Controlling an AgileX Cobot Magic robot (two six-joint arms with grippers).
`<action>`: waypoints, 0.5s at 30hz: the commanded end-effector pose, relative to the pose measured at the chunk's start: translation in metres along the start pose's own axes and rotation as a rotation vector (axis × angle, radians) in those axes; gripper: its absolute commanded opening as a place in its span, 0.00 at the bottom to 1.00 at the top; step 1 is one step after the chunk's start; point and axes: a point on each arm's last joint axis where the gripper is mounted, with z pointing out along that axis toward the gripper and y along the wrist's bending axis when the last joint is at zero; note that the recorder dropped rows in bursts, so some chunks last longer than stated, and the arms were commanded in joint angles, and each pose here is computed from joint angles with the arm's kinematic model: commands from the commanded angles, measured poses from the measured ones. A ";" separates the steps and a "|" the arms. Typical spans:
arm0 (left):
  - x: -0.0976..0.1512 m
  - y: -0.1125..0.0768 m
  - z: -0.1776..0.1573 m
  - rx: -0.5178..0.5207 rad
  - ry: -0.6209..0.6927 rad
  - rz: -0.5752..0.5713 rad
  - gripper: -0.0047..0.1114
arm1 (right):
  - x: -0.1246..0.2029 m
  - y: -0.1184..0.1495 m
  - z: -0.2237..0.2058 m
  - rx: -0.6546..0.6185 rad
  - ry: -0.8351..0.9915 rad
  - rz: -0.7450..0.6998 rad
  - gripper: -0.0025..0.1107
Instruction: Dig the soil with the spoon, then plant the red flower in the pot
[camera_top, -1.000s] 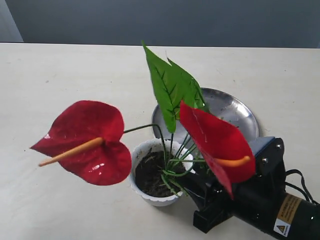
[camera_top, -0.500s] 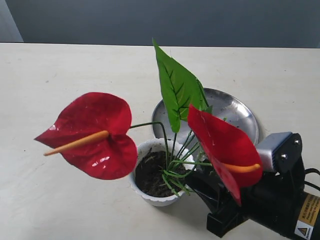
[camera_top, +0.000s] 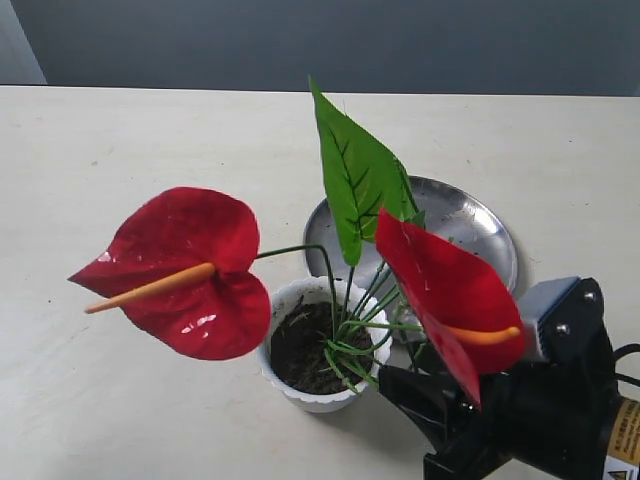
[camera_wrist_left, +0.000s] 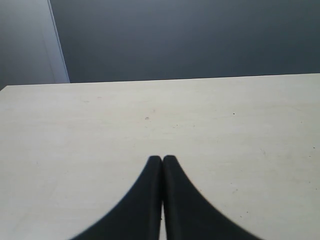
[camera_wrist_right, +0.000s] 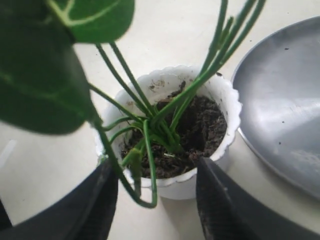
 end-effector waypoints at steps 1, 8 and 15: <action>-0.001 0.000 0.000 0.004 -0.007 0.000 0.04 | -0.006 0.004 -0.007 -0.031 -0.029 0.000 0.44; -0.001 0.000 0.000 0.004 -0.007 0.000 0.04 | -0.003 0.002 -0.026 0.007 0.041 -0.011 0.44; -0.001 0.000 0.000 0.004 -0.007 0.000 0.04 | -0.020 0.007 -0.053 0.052 0.093 0.011 0.23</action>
